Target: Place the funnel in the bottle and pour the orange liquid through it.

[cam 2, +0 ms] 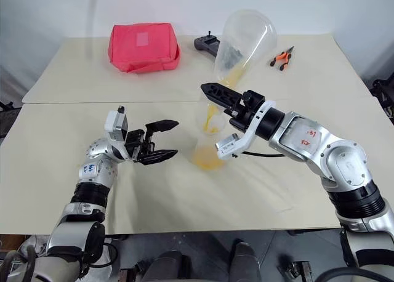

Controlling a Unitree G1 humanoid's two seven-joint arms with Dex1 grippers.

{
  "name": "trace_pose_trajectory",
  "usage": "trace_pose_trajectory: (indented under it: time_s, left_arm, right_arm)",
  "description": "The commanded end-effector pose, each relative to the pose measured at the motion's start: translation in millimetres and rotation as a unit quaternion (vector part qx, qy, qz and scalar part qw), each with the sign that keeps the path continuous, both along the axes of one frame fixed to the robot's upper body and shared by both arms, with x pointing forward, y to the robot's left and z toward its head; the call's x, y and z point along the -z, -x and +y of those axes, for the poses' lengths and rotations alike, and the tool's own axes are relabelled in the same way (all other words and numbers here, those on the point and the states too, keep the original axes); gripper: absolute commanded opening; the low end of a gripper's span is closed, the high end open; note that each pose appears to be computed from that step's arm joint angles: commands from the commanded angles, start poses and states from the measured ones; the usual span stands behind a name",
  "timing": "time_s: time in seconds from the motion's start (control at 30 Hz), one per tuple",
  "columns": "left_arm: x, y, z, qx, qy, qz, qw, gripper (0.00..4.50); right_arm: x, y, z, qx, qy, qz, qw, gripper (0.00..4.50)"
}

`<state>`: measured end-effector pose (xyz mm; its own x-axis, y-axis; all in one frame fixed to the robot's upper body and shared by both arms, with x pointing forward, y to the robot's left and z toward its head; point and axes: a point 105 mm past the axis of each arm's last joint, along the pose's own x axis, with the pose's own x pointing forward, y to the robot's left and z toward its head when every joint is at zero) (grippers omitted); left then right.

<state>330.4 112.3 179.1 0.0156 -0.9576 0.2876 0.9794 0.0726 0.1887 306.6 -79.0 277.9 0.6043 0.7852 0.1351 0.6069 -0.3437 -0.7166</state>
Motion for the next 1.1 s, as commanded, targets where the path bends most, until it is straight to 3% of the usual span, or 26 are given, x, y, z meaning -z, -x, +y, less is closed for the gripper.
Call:
trace_pose_trajectory:
  time_s: [0.03,0.53,0.87,1.0,1.1]
  left_arm:
    - [-7,1,0,0.002,0.001,-0.019,1.0,4.5]
    - [-6,1,1,0.0,-0.002,-0.018,1.0,4.5]
    - [-4,-2,-1,-0.008,-0.013,-0.01,1.0,4.5]
    - [-3,-4,-3,-0.011,-0.019,0.0,1.0,4.5]
    - [-3,-5,-3,-0.014,-0.024,0.004,1.0,4.5]
  right_arm:
    - [-19,7,-3,-0.006,-0.006,-0.046,0.999,2.79]
    - [-15,5,-7,-0.009,-0.009,-0.043,0.999,2.79]
    - [-16,7,-4,-0.005,-0.05,-0.009,0.999,2.79]
    - [-22,2,-14,0.009,-0.151,0.048,0.987,2.79]
    - [-28,-1,-29,0.019,-0.268,0.124,0.955,2.79]
